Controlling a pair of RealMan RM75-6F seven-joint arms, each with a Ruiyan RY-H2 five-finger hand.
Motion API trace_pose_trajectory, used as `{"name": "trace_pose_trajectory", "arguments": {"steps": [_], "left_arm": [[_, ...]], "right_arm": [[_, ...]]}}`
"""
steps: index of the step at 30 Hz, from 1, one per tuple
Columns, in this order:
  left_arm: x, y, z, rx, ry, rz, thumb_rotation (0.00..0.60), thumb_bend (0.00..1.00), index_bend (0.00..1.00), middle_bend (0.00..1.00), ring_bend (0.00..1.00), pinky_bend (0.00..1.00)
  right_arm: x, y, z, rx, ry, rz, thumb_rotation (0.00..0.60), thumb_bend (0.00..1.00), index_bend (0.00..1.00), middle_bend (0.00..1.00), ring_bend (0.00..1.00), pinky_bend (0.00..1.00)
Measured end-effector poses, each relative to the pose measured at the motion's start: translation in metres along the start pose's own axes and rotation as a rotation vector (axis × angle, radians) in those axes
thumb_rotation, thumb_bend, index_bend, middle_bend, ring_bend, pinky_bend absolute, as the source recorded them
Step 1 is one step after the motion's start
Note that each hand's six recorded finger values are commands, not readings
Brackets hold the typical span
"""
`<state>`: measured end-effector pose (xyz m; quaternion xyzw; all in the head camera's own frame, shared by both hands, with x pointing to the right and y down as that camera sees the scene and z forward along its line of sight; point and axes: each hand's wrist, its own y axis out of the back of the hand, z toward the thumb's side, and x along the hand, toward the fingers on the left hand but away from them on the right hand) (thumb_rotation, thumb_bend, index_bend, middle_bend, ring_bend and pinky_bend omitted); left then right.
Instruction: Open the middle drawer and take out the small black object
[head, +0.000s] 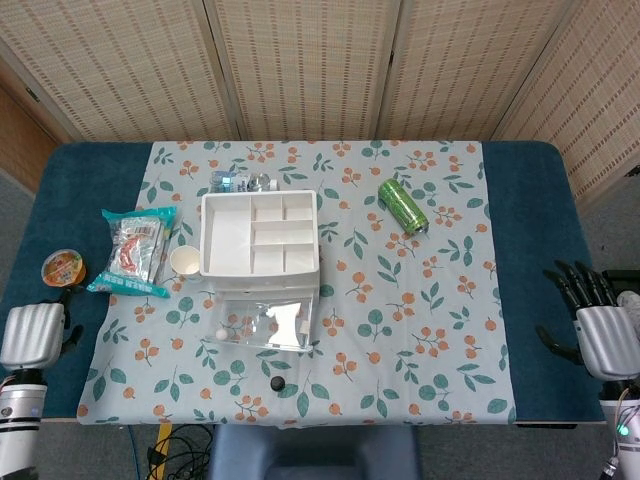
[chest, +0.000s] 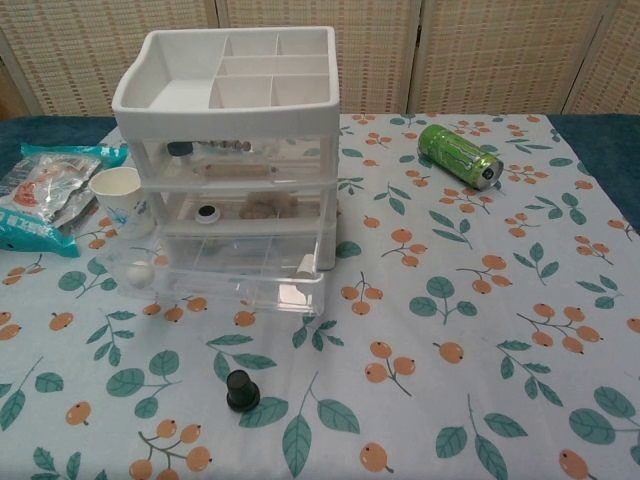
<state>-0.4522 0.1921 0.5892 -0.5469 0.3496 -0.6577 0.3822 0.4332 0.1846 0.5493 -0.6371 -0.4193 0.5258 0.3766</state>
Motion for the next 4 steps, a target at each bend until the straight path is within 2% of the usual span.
{"name": "trace_pose_trajectory", "arguments": {"steps": [4], "left_arm": [[-0.0095, 0.0002, -0.0051, -0.010, 0.015, 0.052, 0.600, 0.29, 0.23, 0.50, 0.45, 0.70]], "right_arm": [[-0.0004, -0.0016, 0.0004, -0.006, -0.003, 0.002, 0.600, 0.30, 0.12, 0.08, 0.06, 0.07]]}}
